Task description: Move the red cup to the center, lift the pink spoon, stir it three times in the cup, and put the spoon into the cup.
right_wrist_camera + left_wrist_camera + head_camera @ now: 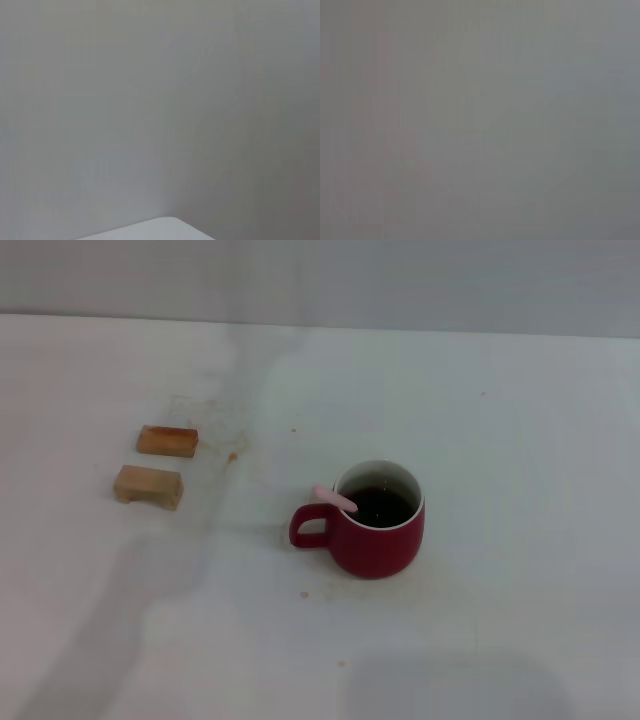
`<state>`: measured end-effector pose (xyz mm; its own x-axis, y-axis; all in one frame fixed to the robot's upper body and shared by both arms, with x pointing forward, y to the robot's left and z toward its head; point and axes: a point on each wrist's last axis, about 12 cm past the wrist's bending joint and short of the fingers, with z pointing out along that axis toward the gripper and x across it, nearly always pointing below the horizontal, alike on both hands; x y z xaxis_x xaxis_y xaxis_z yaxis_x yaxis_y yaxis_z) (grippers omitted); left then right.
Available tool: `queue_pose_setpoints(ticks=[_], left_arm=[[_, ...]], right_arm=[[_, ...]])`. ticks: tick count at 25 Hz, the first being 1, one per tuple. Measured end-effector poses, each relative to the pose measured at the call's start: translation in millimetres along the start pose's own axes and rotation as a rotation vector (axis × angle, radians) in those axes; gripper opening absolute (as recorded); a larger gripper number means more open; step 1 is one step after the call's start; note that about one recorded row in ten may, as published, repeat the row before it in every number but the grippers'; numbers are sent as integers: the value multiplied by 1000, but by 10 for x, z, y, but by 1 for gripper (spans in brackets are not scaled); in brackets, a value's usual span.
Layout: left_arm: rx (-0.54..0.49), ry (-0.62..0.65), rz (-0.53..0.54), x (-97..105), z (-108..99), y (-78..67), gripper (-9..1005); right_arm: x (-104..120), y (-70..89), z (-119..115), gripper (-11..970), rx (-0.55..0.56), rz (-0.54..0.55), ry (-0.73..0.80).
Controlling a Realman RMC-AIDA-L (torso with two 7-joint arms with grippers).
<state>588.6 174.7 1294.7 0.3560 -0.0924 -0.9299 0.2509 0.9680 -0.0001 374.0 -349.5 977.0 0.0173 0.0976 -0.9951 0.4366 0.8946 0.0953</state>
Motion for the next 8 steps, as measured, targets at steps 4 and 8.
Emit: queue_pose_setpoints(ticks=[4,8], left_arm=[[-53,-220,222,-32,-60,-221,820],[42,-418,385,95,-264,-412,820]], right_arm=[[0,-2,5,0,0,-2,1],[0,-13,2,0,1,-4,1]])
